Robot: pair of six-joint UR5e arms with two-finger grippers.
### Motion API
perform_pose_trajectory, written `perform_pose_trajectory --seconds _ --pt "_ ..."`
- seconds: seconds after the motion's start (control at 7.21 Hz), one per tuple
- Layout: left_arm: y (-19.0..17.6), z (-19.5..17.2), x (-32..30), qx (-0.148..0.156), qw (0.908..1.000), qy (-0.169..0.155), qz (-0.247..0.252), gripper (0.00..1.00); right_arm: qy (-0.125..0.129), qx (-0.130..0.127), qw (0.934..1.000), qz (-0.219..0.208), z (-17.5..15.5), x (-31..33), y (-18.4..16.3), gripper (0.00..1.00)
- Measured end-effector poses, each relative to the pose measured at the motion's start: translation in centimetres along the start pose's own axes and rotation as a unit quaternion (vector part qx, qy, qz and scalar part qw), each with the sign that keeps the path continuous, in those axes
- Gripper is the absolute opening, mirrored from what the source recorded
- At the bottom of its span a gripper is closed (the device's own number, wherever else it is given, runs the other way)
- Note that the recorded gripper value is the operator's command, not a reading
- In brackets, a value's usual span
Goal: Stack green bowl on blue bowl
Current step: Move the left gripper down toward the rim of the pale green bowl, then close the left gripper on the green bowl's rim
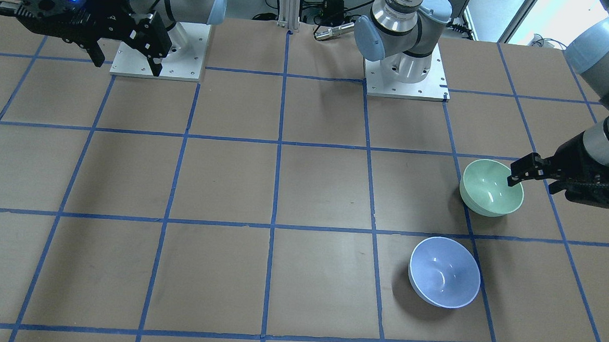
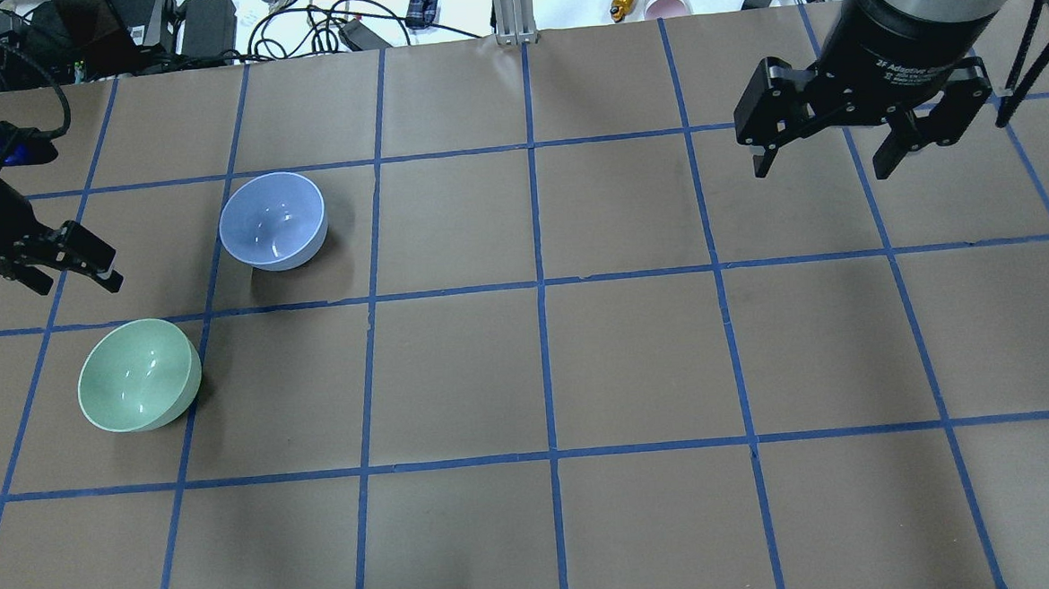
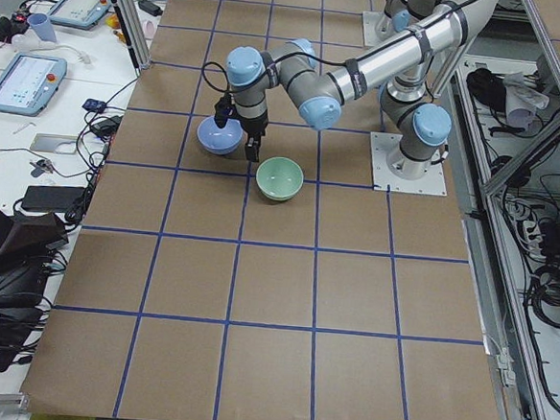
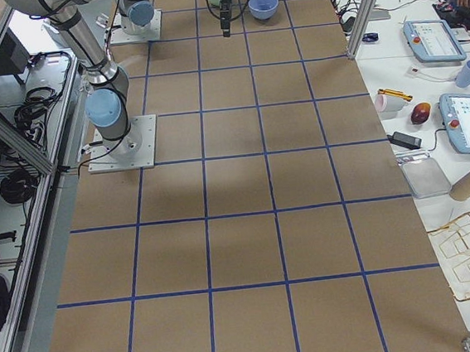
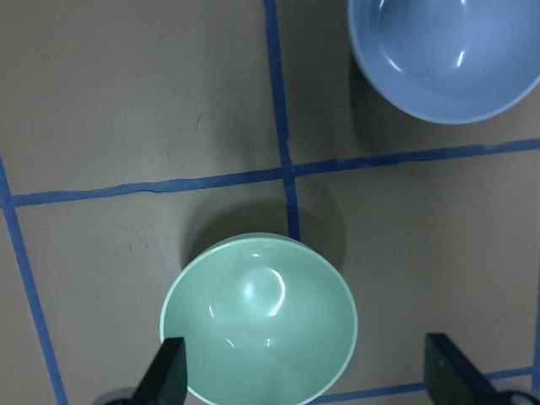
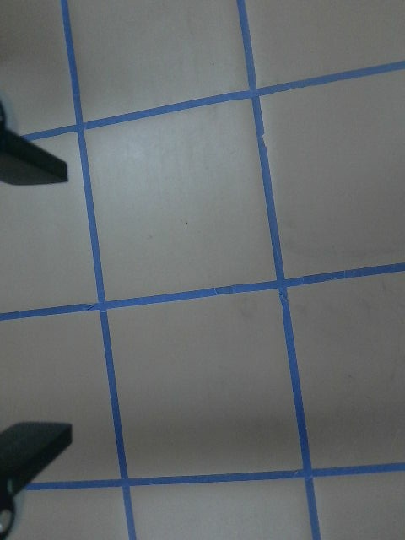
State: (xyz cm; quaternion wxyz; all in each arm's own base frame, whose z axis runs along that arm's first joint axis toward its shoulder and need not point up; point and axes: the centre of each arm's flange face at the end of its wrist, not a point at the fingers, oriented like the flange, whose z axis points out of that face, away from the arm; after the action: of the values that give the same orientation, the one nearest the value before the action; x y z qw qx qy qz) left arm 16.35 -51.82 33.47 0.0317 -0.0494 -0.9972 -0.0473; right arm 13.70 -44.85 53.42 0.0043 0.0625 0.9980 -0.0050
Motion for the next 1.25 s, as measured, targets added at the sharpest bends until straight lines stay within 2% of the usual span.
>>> perform_pose_trajectory --seconds 0.42,0.83,1.25 --pt "3.6 4.4 -5.0 0.009 0.9999 0.004 0.010 1.00 0.000 0.000 1.0000 0.000 0.0 0.0 0.0 1.00" --pt "5.2 9.2 -6.6 0.023 0.9997 -0.002 -0.002 1.00 0.000 0.000 1.0000 0.000 0.0 0.0 0.0 1.00" --pt "6.1 12.0 -7.2 0.027 0.9991 0.028 -0.015 1.00 0.000 0.000 1.0000 0.000 0.0 0.0 0.0 1.00"
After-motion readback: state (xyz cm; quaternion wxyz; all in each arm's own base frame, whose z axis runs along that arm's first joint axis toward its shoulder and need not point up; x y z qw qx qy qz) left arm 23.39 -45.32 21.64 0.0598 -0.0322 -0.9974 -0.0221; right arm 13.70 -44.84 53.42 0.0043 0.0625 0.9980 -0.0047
